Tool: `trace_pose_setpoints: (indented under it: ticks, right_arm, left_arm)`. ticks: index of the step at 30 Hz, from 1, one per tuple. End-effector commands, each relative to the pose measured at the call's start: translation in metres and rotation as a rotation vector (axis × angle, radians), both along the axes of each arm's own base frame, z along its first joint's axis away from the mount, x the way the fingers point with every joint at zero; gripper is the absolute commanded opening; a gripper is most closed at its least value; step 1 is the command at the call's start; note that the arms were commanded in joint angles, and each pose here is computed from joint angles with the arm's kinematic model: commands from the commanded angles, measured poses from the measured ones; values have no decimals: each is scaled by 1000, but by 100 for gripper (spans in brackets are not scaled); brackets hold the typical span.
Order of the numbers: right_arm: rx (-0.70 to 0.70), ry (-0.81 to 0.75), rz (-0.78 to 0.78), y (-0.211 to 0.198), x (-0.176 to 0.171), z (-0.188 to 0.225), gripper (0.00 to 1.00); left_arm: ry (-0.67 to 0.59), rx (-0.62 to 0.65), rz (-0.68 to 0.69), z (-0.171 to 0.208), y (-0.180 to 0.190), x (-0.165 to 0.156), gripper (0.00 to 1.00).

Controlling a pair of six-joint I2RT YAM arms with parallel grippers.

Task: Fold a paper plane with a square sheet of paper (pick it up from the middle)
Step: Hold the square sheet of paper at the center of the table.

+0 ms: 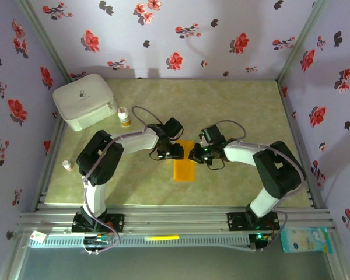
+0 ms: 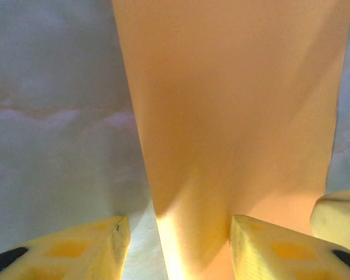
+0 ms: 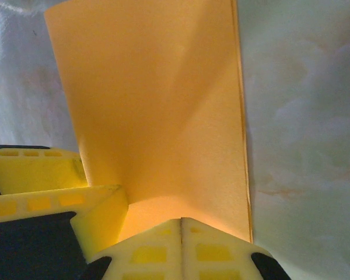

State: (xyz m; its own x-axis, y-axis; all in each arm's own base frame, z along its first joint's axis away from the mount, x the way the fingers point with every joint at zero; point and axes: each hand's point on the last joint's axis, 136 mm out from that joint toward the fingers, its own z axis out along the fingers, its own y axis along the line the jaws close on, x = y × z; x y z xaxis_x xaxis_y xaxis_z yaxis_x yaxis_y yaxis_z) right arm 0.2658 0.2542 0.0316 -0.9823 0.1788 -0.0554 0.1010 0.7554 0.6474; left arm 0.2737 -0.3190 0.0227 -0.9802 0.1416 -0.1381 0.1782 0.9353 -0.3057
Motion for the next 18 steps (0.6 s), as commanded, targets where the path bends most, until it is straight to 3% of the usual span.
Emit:
trace_pose_setpoints:
  ticks: [1,11,18]
  right_arm:
    - [5,-16,-10,6,9,2,0]
    - [5,1,6,11,11,-5,0]
    - [-112,49,35,-8,-4,-34,0]
  left_arm:
    - [17,52,15,-22,7,-1,49]
    - [23,51,16,-23,8,-3,49]
    - [22,46,15,-23,7,-3,50]
